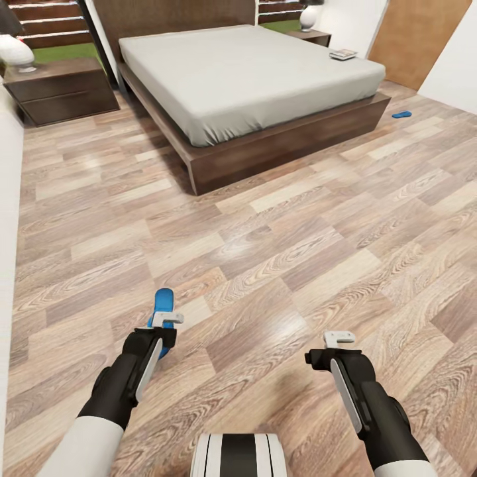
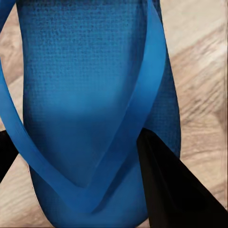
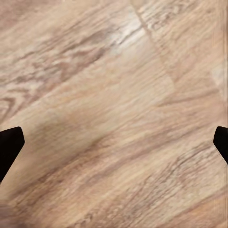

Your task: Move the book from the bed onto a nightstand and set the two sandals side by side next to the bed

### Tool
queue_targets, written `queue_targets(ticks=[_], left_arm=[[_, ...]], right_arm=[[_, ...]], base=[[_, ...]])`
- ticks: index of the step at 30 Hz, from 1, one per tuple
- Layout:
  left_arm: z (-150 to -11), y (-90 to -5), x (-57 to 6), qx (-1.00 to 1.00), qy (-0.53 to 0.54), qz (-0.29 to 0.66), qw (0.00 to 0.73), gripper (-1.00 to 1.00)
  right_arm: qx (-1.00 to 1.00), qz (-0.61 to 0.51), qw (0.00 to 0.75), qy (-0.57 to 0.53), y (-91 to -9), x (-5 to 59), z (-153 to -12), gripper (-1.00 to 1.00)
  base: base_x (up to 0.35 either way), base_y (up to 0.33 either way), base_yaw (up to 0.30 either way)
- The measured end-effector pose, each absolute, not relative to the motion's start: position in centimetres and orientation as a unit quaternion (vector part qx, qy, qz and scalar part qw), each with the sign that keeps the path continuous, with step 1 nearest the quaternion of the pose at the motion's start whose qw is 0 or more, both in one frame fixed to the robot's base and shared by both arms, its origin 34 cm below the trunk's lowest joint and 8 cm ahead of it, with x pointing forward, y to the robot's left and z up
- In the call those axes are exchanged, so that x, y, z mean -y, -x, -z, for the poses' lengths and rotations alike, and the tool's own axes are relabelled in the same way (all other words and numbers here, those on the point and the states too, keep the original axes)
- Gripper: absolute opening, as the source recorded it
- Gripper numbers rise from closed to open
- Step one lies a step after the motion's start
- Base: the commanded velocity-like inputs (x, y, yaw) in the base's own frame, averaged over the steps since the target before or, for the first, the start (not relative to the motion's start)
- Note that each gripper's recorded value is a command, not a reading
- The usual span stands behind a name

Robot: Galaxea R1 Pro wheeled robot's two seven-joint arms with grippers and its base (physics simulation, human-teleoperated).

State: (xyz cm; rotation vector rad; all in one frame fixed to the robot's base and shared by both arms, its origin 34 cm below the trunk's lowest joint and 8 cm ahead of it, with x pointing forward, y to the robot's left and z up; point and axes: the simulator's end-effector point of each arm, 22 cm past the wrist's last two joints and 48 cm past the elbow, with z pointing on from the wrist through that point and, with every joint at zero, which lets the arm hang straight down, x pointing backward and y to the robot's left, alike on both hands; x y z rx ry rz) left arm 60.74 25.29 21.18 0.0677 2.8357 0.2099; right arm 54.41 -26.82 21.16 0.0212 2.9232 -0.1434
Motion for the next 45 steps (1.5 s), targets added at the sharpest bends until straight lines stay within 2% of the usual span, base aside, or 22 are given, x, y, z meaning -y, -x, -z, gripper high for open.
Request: queue_targets(ticks=[19,45], left_arm=[[-25.3,-62.2,-23.0,-0.983,0.003,-0.044,0.181,-1.00],[-31.1,-63.8,-22.6,-0.976,0.005,-0.040,0.213,-1.00]], right_arm=[[-0.982,0.050,0.184,-0.012,-58.8,26.9,-27.5,1.00],[-0.971,0.046,0.235,-0.015,-60.8,26.7,-33.1,1.00]], base=[[0.000,0.000,0.000],[0.000,0.000,0.000]])
